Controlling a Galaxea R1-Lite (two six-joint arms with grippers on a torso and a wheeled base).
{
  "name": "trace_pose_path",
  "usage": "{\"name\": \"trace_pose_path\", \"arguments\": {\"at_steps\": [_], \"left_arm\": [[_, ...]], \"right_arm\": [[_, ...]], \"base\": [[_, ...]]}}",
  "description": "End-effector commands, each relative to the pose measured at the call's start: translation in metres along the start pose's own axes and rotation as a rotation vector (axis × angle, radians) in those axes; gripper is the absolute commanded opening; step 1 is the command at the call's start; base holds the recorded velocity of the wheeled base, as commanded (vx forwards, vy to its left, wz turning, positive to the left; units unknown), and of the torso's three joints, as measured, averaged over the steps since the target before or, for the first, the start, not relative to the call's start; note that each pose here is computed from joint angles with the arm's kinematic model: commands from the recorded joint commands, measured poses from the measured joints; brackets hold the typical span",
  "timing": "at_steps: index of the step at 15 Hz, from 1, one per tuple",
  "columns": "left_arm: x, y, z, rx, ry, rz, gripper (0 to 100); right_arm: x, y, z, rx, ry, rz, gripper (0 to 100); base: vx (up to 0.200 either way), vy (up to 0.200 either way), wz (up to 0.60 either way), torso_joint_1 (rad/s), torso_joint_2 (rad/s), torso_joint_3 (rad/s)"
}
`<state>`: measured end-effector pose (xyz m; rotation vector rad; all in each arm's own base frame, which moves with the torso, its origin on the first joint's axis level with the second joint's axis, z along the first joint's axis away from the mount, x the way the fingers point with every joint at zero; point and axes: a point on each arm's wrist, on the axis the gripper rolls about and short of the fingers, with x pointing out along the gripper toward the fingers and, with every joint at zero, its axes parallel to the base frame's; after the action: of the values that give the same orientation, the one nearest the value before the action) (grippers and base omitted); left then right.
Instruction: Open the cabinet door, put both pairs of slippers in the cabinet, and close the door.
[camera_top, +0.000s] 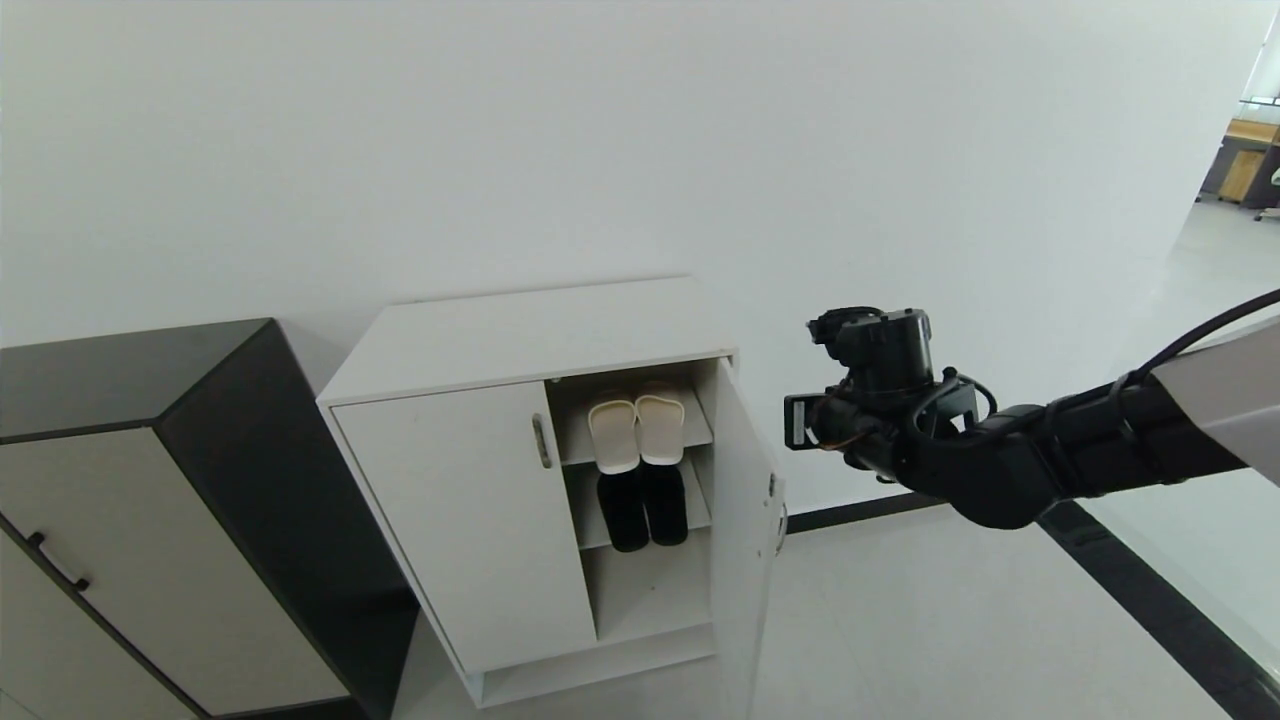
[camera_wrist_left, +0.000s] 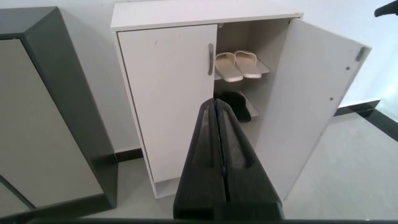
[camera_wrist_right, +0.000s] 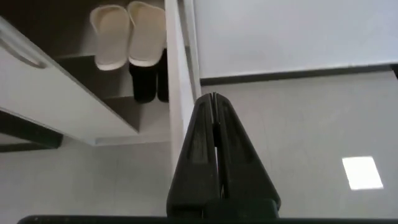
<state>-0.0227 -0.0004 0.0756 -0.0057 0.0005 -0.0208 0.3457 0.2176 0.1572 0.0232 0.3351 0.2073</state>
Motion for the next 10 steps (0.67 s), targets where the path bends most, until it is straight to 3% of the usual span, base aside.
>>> {"name": "trace_pose_path", "arguments": {"at_steps": [1,7,10], "left_arm": [[0.0,0.0,0.0,0.0,0.0,0.002,0],[0.0,0.0,0.0,0.0,0.0,0.002,0],[0.0,0.0,0.0,0.001,0.0,0.001,0]], "right_arm": [[-0.013,0.01,-0.008,-0.031,-0.015,0.042,0],[-0.015,0.023,-0.016,-0.054,-0.025,0.081,0],[-0.012,0.023,-0.019,-0.057,-0.017,0.079,0]], "base": [[0.0,0.0,0.0,0.0,0.0,0.0],[0.0,0.0,0.0,0.0,0.0,0.0],[0.0,0.0,0.6,0.002,0.0,0.001]]}}
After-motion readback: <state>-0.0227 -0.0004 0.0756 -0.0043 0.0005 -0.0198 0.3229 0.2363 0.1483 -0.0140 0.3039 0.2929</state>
